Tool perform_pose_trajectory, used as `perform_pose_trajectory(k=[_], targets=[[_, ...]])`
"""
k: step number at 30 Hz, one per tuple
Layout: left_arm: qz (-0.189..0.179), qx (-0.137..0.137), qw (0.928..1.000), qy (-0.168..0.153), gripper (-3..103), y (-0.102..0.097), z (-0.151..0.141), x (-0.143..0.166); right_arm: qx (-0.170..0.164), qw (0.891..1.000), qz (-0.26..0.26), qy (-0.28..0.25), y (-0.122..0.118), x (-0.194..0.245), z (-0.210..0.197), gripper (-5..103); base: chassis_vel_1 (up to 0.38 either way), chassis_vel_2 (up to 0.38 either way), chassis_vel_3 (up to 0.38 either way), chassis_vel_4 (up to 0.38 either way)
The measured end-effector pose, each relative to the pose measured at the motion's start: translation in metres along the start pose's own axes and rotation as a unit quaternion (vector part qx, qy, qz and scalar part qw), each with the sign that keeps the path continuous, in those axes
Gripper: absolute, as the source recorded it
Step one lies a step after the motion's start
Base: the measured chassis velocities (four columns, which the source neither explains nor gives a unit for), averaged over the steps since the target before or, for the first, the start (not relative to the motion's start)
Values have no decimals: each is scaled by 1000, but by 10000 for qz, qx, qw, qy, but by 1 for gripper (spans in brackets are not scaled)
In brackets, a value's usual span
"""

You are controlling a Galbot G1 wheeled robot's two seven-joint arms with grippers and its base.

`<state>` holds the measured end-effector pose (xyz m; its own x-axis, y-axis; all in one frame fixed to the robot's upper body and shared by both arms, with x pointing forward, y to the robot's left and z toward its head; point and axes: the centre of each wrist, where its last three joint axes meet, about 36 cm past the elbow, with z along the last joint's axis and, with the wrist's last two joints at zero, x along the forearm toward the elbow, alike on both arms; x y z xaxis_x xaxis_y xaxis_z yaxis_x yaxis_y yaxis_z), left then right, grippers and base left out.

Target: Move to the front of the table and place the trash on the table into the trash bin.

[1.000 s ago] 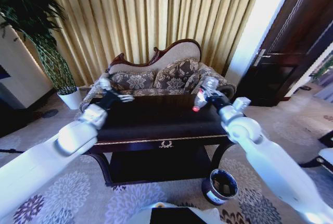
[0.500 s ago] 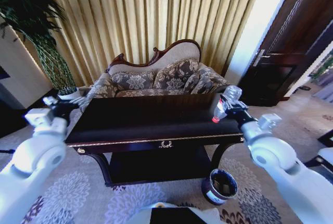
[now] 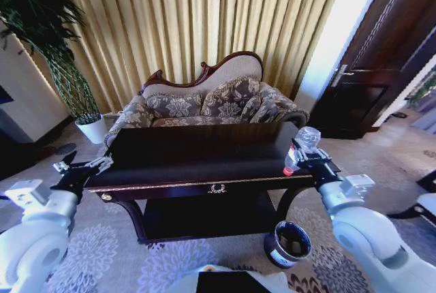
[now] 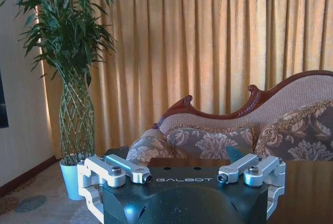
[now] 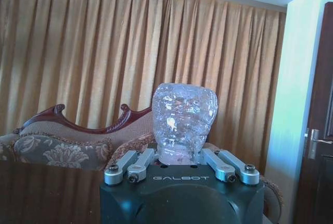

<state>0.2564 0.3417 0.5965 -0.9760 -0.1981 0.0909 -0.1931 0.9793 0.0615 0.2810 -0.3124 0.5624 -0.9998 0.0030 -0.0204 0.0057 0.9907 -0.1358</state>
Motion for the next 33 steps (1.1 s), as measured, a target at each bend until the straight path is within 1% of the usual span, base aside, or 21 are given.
perform_pose_trajectory(k=[3, 6, 13, 19, 22, 23, 24, 25, 26, 29, 30, 33], targets=[[3, -33, 10000, -36, 100, 1, -1, 0, -60, 10000, 50, 15, 0, 3, 1, 25, 67, -72, -53, 69], [28, -126, 9999, -87, 100, -1, -2, -1, -156, 9998, 124, 69, 1, 6, 5, 25, 110, -92, -110, 112], [56, -289, 9994, -164, 100, -4, -3, -1, -259, 9995, 170, 93, 4, 9, 10, 25, 141, -148, -135, 150], [49, -315, 9993, -203, 100, -7, 0, -2, -243, 9994, 176, 158, 7, 4, 20, 25, 132, -136, -123, 129], [26, -281, 9994, -200, 100, -7, 3, -2, -216, 9988, 266, 351, 6, -5, 40, 25, 48, -37, -53, 32], [26, -281, 9994, -200, 100, -7, 3, -2, -216, 9988, 266, 351, 6, -5, 40, 25, 0, 0, 0, 0], [26, -278, 9994, -205, 100, -7, 4, -2, -220, 9982, 311, 460, 4, -9, 50, 25, 0, 0, 0, 0], [11, -284, 9993, -225, 100, -7, 4, -1, -236, 9965, 404, 691, -1, -16, 69, 25, 0, 0, 0, 0], [11, -284, 9993, -225, 100, -7, 4, -1, -236, 9965, 404, 691, -1, -16, 69, 25, 0, 0, 0, 0], [-35, -283, 9993, -254, 100, -6, 3, -1, -214, 9896, 668, 1259, -13, -35, 117, 25, 0, 0, 0, 0], [-35, -283, 9993, -254, 100, -6, 3, -1, -214, 9896, 668, 1259, -13, -35, 117, 25, 0, 0, 0, 0], [-74, -311, 9990, -310, 100, -4, 3, 0, -126, 9794, 934, 1783, -32, -55, 177, 25, 0, 0, 0, 0]])
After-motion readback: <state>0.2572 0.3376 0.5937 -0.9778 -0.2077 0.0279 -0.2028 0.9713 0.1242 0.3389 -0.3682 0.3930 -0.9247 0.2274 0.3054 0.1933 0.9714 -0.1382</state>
